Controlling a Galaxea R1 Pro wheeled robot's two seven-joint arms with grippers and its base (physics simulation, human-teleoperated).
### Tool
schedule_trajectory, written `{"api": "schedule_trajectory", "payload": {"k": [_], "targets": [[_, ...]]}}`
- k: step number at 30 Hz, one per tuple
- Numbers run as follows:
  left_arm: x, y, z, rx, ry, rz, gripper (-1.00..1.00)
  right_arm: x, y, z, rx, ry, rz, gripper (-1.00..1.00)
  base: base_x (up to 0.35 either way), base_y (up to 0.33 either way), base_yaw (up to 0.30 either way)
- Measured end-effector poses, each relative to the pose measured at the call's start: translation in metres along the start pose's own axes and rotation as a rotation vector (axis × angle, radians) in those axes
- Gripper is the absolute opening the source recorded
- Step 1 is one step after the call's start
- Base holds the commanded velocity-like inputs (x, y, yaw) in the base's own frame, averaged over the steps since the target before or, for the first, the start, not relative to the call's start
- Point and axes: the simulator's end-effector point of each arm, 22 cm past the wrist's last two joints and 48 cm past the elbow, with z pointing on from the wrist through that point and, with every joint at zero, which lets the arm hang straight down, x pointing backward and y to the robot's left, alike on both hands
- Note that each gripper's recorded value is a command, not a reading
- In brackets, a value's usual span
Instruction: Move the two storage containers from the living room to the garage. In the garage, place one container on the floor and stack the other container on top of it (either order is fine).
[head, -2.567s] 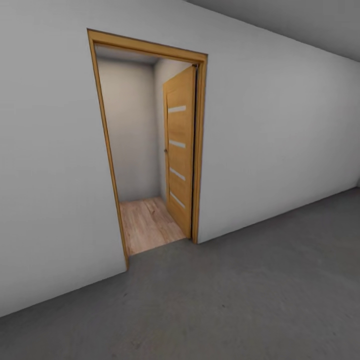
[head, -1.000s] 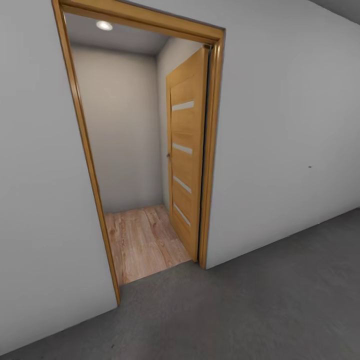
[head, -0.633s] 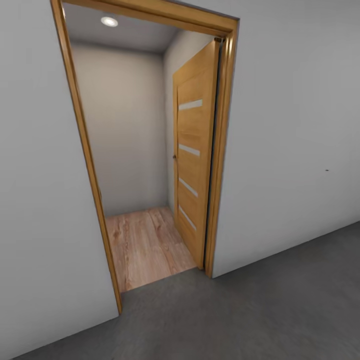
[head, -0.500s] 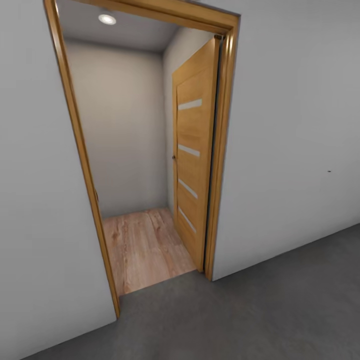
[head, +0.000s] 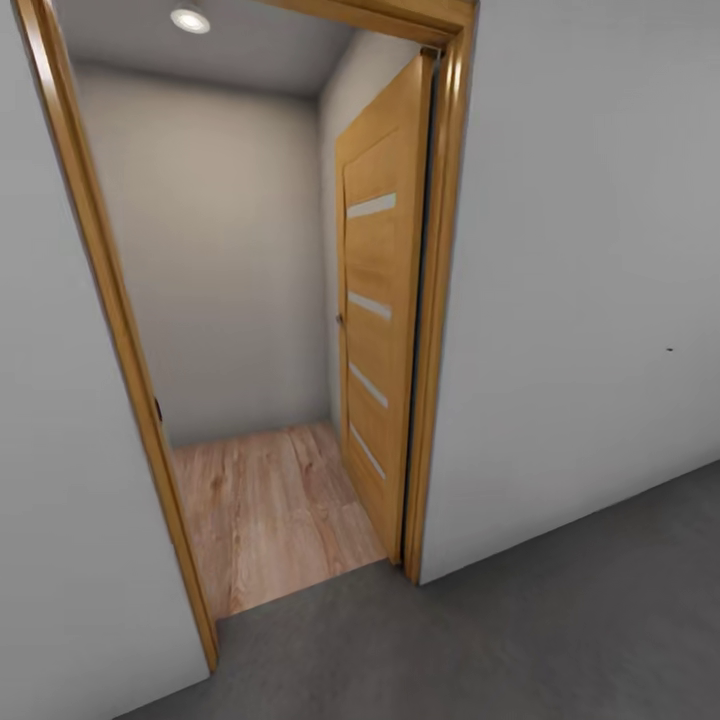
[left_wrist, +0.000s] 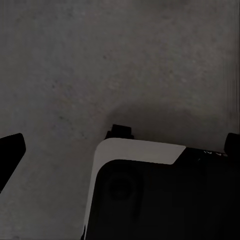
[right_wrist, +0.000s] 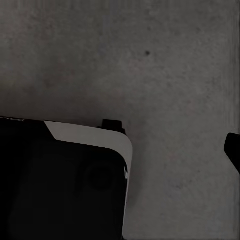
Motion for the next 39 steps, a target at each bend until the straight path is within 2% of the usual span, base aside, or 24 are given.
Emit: {"api": "schedule_trajectory", "payload": {"k": [10, 39], "targets": [[0.0000, 0.0006, 0.0000, -0.001, 0.000, 0.000, 1.00, 0.0009, 0.0017, 0.0000, -0.002, 0.005, -0.001, 1.00, 0.297, -0.139, 0.065], [-0.0003, 0.0006, 0.0000, -0.001, -0.001, -0.002, 1.00, 0.0005, 0.0013, 0.0000, -0.002, 0.003, -0.001, 1.00, 0.297, -0.139, 0.270]]}}
